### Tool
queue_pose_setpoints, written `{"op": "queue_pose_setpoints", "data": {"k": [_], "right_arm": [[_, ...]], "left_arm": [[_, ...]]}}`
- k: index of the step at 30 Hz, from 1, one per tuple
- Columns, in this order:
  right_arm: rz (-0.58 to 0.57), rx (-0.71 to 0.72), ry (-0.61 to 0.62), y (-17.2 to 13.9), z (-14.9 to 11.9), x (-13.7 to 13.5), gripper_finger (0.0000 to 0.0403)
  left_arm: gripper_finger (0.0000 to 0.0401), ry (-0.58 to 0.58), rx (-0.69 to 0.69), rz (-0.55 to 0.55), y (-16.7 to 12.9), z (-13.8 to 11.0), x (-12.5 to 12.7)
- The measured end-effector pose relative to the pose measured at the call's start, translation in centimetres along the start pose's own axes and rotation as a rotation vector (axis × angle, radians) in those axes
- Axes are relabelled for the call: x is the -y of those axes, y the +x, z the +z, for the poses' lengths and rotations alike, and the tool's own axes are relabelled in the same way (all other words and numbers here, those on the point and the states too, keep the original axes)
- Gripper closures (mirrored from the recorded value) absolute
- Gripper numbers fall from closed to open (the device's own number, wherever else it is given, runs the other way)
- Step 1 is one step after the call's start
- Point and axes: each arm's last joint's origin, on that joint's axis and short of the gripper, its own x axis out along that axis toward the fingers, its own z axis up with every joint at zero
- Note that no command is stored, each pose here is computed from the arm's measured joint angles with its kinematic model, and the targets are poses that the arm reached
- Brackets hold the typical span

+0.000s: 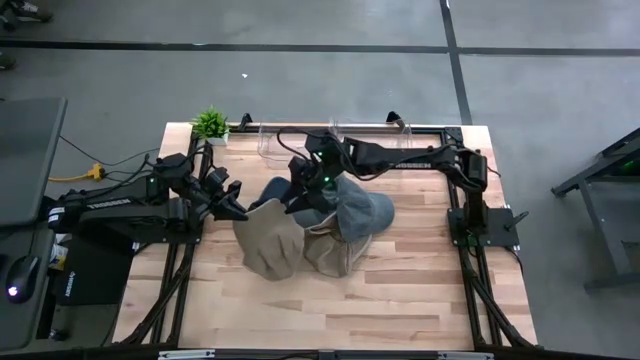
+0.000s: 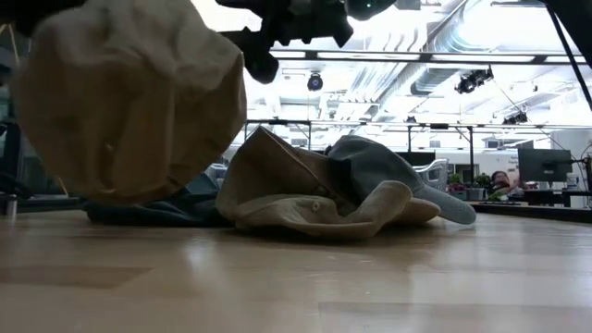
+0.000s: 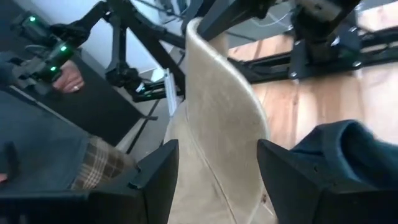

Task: Pick & Place hat
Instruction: Put the left brown cap into the left transparent bin

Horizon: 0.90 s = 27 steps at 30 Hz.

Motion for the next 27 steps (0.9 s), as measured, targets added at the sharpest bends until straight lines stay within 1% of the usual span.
{"op": "queue_pose_setpoints", "data": {"k": [4,6,8,11,13,15,18,22,24,27], "right_arm": [[-0.085,0.023,-0.045,-0.3,0.2,0.5,0.0189],[-0.102,0.036,-0.058,-0.5,0.3,0.7,0.0189],[-0.076,0.035,-0.056,-0.7,0.4,0.8,0.0189],[0.0,0.009,-0.028,-0.7,0.2,0.6,0.0189],[0.031,-0.001,-0.019,-0.4,0.1,0.3,0.0189],[0.039,-0.004,-0.029,-0.2,0.1,0.0,0.0189],[0.016,-0.003,-0.052,0.4,-0.2,0.1,0.0189],[0.019,-0.003,-0.031,1.5,-0.9,1.3,0.019],[0.044,-0.002,-0.013,1.8,-1.1,1.6,0.019],[0.114,0.004,0.005,2.1,-1.0,1.2,0.0191]], "left_arm": [[0.0401,0.001,-0.004,-0.008,0.0,0.0,0.0],[0.0401,0.001,-0.004,-0.008,0.0,0.0,0.0],[0.0401,0.0,-0.005,-0.007,0.0,0.0,0.0],[0.0401,0.001,-0.001,-0.003,0.0,0.0,0.0],[0.0401,0.0,0.0,-0.001,0.0,0.0,0.0],[0.0401,0.0,0.0,0.0,0.0,0.0,0.0],[0.0401,0.0,0.0,0.0,0.0,0.0,0.0],[0.0401,-0.005,0.001,0.001,0.0,0.0,0.0],[0.0401,-0.012,-0.001,0.003,0.0,0.0,0.0],[0.0401,-0.015,0.003,0.001,0.0,0.0,0.0]]}}
